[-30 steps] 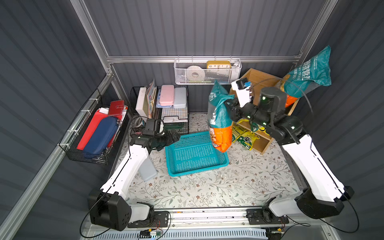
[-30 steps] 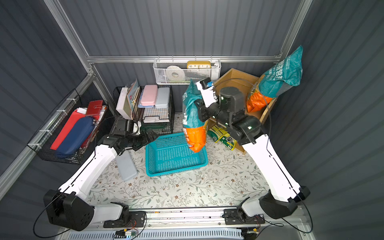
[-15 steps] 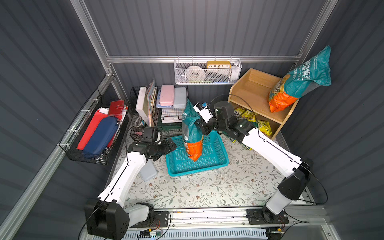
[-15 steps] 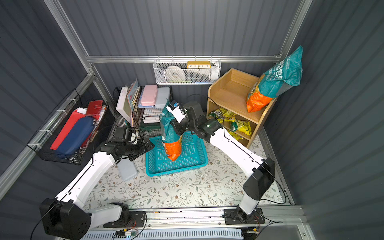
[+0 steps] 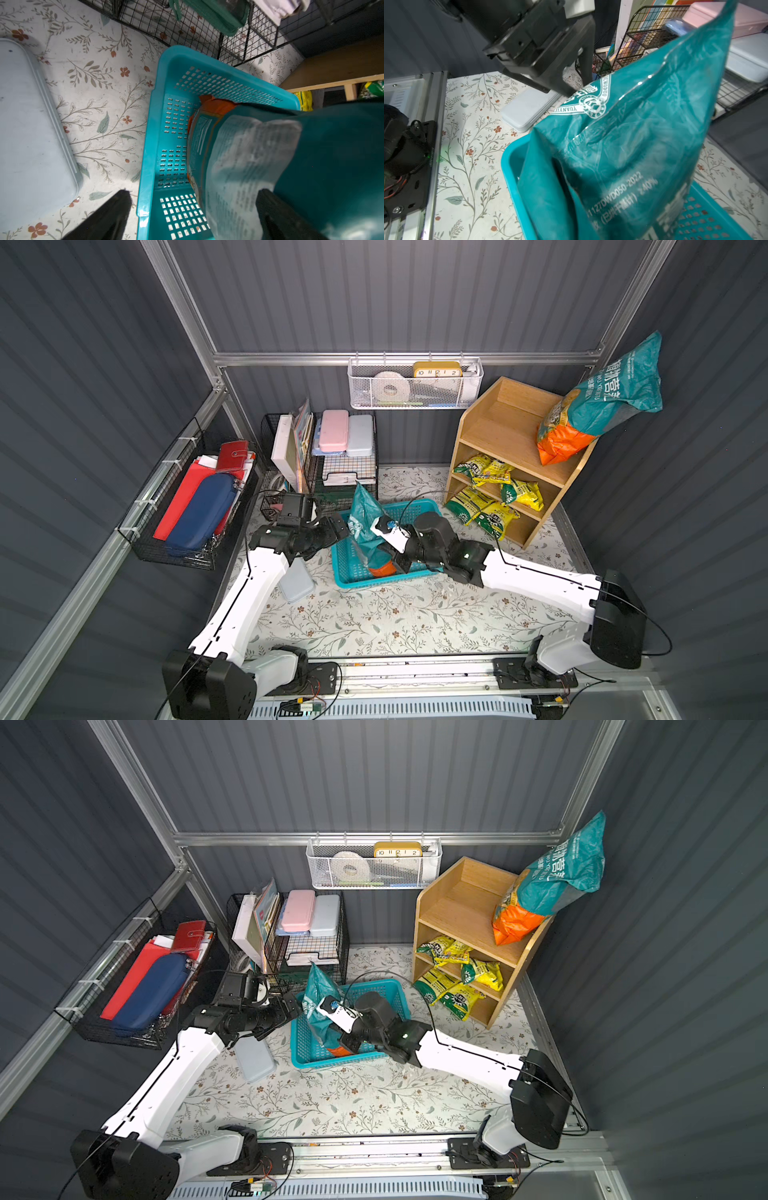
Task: Take down the fertilizer bag from the shelf
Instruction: Place the fertilizer bag in the storage box.
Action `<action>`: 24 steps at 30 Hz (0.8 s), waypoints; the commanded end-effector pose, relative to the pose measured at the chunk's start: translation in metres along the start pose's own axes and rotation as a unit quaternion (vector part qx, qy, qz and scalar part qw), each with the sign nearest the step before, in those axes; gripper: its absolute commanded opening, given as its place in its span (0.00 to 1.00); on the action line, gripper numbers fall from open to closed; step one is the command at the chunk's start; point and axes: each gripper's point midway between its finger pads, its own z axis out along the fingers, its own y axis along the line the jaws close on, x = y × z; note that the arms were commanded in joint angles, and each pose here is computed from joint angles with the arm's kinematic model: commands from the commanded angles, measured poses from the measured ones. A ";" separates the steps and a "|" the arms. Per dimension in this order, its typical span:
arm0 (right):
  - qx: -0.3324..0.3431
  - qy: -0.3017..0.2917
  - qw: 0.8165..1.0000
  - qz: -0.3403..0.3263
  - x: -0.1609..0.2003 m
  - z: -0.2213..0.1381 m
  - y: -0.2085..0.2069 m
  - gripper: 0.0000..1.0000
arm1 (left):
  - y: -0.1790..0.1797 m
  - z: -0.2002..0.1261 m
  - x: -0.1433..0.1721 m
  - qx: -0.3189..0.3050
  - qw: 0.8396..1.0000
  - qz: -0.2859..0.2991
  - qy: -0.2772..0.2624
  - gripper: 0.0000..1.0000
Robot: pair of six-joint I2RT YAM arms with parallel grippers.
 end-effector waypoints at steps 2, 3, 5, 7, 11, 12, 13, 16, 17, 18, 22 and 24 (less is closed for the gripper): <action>-0.006 0.003 0.998 0.066 0.008 -0.006 0.008 0.25 | -0.026 -0.026 -0.016 0.043 0.999 0.006 -0.028 0.99; -0.010 0.005 0.997 0.071 0.006 -0.009 0.009 0.33 | -0.030 -0.031 -0.021 0.046 0.998 0.006 -0.037 0.99; -0.009 0.006 0.997 0.076 -0.005 -0.015 0.008 0.38 | -0.039 -0.044 -0.029 0.056 0.997 0.009 -0.050 0.99; 0.002 -0.002 0.997 0.076 -0.021 -0.026 0.003 0.41 | -0.043 -0.055 -0.035 0.057 0.996 0.015 -0.065 0.99; 0.011 -0.041 0.996 0.078 -0.065 -0.058 -0.002 0.63 | -0.049 -0.072 -0.040 0.065 0.994 0.021 -0.088 1.00; 0.012 -0.051 0.996 0.076 -0.073 -0.067 -0.003 0.68 | -0.053 -0.074 -0.040 0.076 0.993 0.022 -0.088 1.00; 0.020 -0.062 0.995 0.078 -0.082 -0.076 -0.006 0.73 | -0.059 -0.075 -0.039 0.091 0.992 0.022 -0.083 0.99; 0.058 -0.089 0.990 0.093 -0.094 -0.099 -0.024 0.82 | -0.072 -0.072 -0.034 0.108 0.992 0.024 -0.057 1.00; 0.076 -0.091 0.987 0.106 -0.093 -0.104 -0.034 0.84 | -0.077 -0.070 -0.031 0.104 0.993 0.033 -0.050 0.99; 0.096 -0.088 0.984 0.122 -0.089 -0.107 -0.046 0.84 | -0.081 -0.066 -0.027 0.098 0.993 0.044 -0.047 0.99; 0.179 -0.031 0.958 0.223 -0.046 -0.107 -0.100 0.83 | -0.102 -0.051 -0.007 0.085 0.992 0.089 -0.032 1.00; 0.187 -0.013 0.951 0.246 -0.030 -0.103 -0.108 0.83 | -0.106 -0.042 0.002 0.084 0.992 0.092 -0.017 1.00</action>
